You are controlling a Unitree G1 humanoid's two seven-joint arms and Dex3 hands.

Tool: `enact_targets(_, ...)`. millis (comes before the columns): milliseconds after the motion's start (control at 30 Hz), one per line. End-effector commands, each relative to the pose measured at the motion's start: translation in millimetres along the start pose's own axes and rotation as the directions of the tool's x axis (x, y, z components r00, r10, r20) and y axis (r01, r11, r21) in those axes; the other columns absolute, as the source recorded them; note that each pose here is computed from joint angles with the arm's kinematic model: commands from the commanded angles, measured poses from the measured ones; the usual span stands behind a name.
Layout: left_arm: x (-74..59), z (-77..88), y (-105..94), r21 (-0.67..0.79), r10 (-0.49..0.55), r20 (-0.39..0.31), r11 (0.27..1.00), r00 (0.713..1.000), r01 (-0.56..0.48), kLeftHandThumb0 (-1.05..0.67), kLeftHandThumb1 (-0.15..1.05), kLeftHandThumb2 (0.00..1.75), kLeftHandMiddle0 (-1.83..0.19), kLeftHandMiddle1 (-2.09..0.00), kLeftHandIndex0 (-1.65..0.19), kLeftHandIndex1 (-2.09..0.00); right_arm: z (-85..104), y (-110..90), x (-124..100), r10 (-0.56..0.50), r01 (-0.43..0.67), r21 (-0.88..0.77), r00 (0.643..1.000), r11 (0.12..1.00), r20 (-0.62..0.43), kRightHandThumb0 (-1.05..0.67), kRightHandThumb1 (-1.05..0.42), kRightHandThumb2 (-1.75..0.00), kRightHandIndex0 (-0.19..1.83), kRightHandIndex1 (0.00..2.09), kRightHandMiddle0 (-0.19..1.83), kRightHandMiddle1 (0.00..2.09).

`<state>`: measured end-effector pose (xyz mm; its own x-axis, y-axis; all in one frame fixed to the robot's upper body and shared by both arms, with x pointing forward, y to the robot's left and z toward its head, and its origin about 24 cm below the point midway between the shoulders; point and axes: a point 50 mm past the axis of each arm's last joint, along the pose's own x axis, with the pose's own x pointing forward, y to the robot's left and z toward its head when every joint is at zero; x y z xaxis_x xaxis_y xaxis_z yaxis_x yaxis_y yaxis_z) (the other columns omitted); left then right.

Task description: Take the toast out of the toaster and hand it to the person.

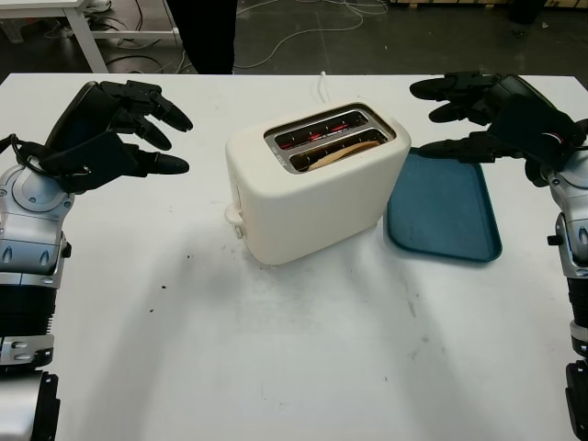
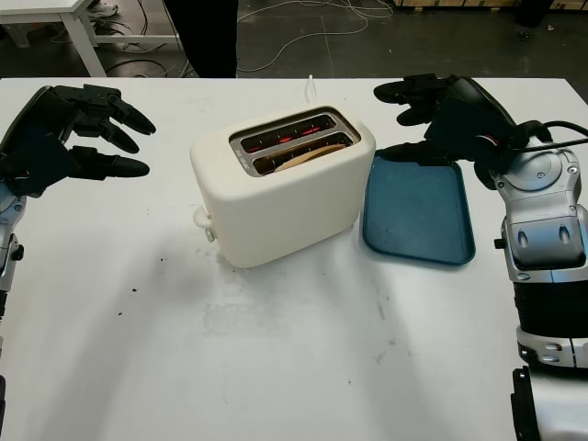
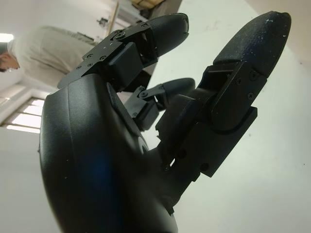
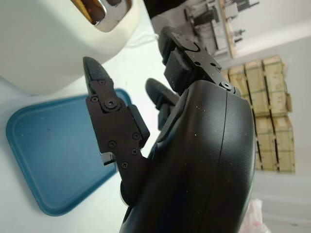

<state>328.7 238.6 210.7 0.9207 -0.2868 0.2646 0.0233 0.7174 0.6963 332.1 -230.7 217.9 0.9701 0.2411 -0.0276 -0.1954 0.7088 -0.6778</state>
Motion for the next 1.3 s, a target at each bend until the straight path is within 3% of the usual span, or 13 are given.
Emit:
enact_targets(0, -2.1, -0.8, -0.5, 0.0, 0.006, 0.001, 1.0, 1.0, -0.006, -1.05, 0.59, 0.0, -0.87, -0.85, -0.84, -0.73, 1.3, 0.3, -0.4, 0.0, 0.0, -0.006, 1.0, 1.0, 0.011, -0.19, -0.77, 0.0, 0.17, 0.84, 0.54, 0.01)
enact_targets(1267, -0.7, 0.4, -0.4, 0.001, -0.004, 0.012, 1.0, 1.0, 0.004, -1.05, 0.6, 0.0, -0.88, -0.83, -0.84, -0.73, 3.7, -0.1, 0.1, 0.009, -0.008, -0.011, 1.0, 1.0, 0.025, -0.14, -0.78, 0.0, 0.15, 0.87, 0.54, 0.01)
